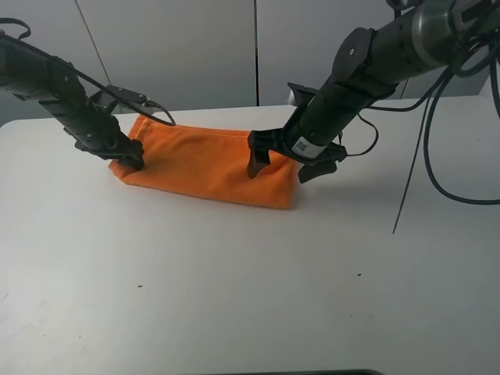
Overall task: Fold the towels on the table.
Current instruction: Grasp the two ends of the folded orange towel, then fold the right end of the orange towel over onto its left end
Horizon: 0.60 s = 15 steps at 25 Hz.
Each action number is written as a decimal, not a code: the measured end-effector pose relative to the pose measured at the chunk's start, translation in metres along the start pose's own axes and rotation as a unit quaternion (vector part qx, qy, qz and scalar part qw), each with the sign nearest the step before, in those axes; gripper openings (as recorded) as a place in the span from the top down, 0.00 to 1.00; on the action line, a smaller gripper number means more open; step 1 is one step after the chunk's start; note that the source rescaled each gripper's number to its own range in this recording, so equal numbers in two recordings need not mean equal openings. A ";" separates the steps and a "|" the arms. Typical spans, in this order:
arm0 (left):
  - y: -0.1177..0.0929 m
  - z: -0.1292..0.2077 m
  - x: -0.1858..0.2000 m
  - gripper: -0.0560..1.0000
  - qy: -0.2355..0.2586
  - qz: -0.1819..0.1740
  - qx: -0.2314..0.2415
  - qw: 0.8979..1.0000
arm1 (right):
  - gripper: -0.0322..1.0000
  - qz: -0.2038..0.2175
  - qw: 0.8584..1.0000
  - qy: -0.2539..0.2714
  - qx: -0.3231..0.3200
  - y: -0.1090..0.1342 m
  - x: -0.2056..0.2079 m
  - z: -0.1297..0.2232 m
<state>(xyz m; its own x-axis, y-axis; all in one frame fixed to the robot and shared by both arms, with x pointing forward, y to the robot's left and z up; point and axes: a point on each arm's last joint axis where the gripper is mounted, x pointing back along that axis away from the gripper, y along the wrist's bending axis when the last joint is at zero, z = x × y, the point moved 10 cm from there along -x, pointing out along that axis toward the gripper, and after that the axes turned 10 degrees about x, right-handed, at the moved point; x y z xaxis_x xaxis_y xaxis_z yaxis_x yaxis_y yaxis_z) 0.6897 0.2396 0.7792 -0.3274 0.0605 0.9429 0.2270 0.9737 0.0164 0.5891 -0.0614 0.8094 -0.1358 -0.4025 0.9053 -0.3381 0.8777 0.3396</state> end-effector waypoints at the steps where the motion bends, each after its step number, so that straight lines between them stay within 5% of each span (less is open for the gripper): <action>1: -0.006 0.002 0.000 0.01 0.007 0.003 -0.004 1.000 | 0.00 0.002 1.000 -0.005 0.000 -0.001 0.000 -0.002; 15: -0.016 0.005 0.000 0.01 0.019 -0.015 -0.009 1.000 | 0.00 0.017 0.998 -0.057 -0.034 -0.038 0.006 -0.025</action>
<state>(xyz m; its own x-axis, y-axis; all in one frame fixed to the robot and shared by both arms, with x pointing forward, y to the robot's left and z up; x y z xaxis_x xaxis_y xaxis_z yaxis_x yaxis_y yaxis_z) 0.6811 0.2253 0.7772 -0.2994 0.0225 0.9539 0.2344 0.9708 0.0507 0.6249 -0.0908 0.8084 -0.2524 -0.3959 0.8829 -0.2673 0.9055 0.3296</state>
